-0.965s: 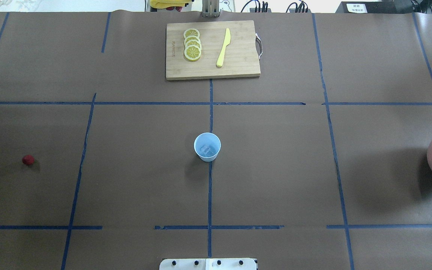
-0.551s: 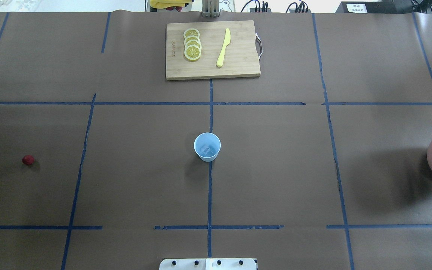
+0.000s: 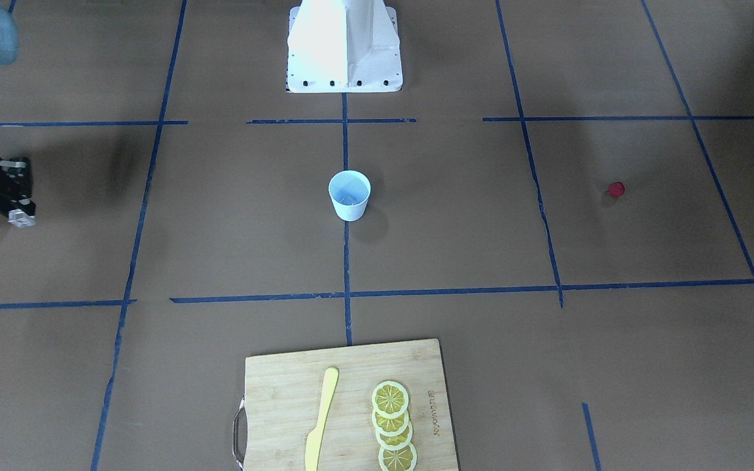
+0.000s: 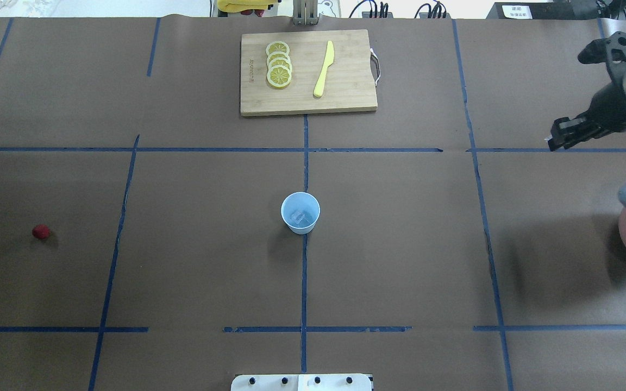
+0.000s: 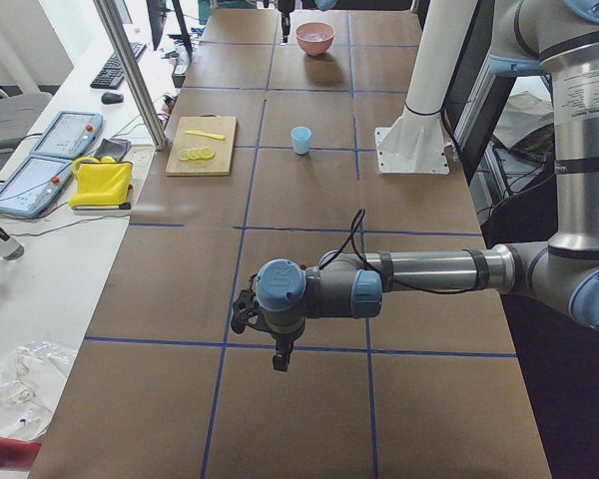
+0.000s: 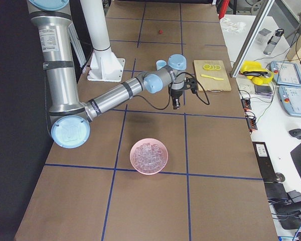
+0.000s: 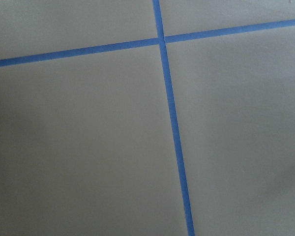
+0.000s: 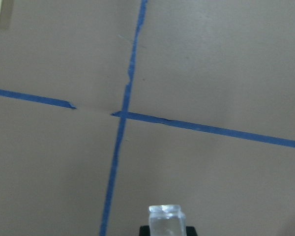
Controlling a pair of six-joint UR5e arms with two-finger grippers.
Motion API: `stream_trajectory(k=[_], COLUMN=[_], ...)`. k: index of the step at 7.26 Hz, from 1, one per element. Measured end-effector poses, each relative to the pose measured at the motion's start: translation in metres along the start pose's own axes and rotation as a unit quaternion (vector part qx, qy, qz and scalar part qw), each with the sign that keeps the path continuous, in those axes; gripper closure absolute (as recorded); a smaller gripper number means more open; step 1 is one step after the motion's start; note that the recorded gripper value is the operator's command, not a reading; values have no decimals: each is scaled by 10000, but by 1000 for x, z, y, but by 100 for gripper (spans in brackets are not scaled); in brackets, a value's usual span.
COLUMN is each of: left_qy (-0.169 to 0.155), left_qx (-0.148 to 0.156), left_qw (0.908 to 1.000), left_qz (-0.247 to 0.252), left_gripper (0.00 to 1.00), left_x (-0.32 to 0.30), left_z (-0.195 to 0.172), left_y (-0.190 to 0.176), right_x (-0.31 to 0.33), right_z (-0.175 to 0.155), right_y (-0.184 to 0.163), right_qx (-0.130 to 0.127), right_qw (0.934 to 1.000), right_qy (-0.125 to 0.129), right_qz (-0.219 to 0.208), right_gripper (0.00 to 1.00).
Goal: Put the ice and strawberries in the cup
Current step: 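Carry the ice cube with the right gripper over the cup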
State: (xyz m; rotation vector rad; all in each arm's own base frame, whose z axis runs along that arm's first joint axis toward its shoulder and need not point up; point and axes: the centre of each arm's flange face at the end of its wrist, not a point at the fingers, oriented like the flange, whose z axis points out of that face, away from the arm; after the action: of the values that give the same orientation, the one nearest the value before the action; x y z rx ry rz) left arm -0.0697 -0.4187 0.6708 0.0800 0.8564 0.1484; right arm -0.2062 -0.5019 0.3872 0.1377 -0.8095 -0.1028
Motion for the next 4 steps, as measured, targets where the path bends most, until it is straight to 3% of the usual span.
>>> stream_trajectory(k=[2, 4], left_qy=[74, 95], left_qx=[14, 9], left_qw=[10000, 10000], left_qz=[-1, -12], left_gripper=[0, 0], left_x=[1, 1], left_z=[0, 0], left_y=[0, 0], right_x=[-114, -233], right_z=[27, 53], right_y=[2, 13], right_qx=[-10, 14], right_qw=[9994, 9978], right_qy=[-62, 55], right_qz=[332, 658], right_gripper=[100, 100])
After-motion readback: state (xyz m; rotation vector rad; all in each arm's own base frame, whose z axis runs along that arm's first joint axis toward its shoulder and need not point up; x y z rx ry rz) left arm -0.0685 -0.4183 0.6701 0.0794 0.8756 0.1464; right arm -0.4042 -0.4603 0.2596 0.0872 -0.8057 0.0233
